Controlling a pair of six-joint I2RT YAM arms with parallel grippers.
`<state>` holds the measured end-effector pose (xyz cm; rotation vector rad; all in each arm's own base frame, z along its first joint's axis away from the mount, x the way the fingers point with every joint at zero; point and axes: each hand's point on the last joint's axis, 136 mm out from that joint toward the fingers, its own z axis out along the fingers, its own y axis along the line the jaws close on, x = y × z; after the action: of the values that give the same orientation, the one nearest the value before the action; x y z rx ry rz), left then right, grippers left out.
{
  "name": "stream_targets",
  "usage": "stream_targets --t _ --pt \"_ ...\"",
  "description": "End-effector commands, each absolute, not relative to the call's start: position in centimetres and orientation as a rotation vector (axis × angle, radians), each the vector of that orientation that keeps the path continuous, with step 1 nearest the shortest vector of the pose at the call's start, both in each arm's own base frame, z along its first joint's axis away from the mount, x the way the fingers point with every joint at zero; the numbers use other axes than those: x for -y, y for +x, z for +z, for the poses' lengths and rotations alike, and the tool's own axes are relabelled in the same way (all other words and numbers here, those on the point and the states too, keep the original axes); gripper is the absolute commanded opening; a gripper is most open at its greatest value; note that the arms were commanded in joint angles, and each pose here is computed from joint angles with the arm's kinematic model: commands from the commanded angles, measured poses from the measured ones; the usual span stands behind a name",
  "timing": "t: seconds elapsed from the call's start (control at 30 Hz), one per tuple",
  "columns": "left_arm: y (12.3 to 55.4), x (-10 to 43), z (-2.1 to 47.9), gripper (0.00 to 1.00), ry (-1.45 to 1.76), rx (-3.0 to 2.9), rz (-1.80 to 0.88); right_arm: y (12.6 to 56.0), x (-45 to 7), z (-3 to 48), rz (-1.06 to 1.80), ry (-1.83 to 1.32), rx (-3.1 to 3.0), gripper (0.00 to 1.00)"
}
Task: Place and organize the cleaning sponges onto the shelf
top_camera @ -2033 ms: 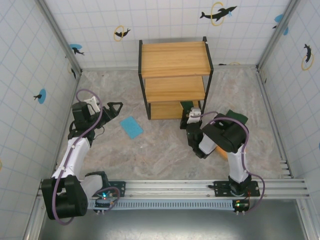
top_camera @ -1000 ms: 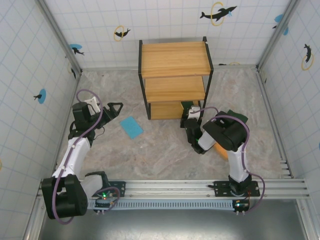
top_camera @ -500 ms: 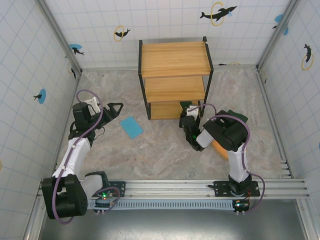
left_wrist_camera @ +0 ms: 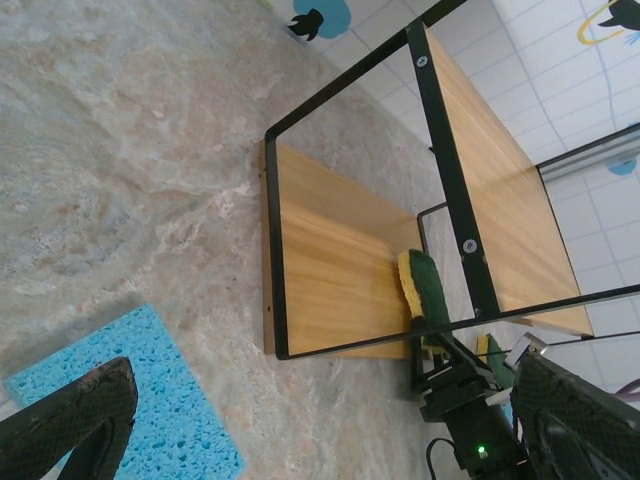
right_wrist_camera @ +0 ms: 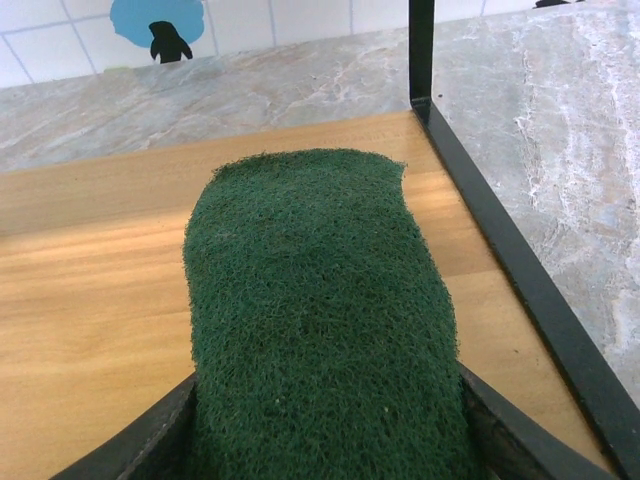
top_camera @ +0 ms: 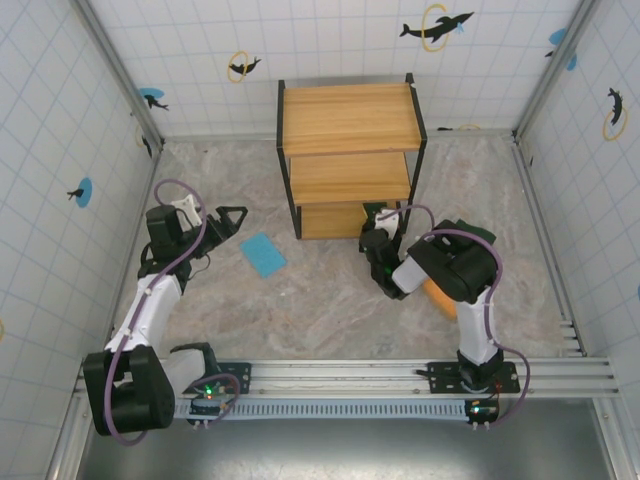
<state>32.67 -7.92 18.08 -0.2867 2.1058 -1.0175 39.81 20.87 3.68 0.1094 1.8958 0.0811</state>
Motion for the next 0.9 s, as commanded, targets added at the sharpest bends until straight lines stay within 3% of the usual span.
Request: stream_targets --t 0.0,0.87 --pt "32.7 7.9 18.0 0.98 -0.284 -2.094 -1.035 41.4 -21.6 6.5 0.094 0.148 -1.85 0.58" --pt "32.6 7.9 17.9 0.98 -0.28 -2.098 -1.035 41.7 -21.5 5.6 0.061 0.136 -1.91 0.65"
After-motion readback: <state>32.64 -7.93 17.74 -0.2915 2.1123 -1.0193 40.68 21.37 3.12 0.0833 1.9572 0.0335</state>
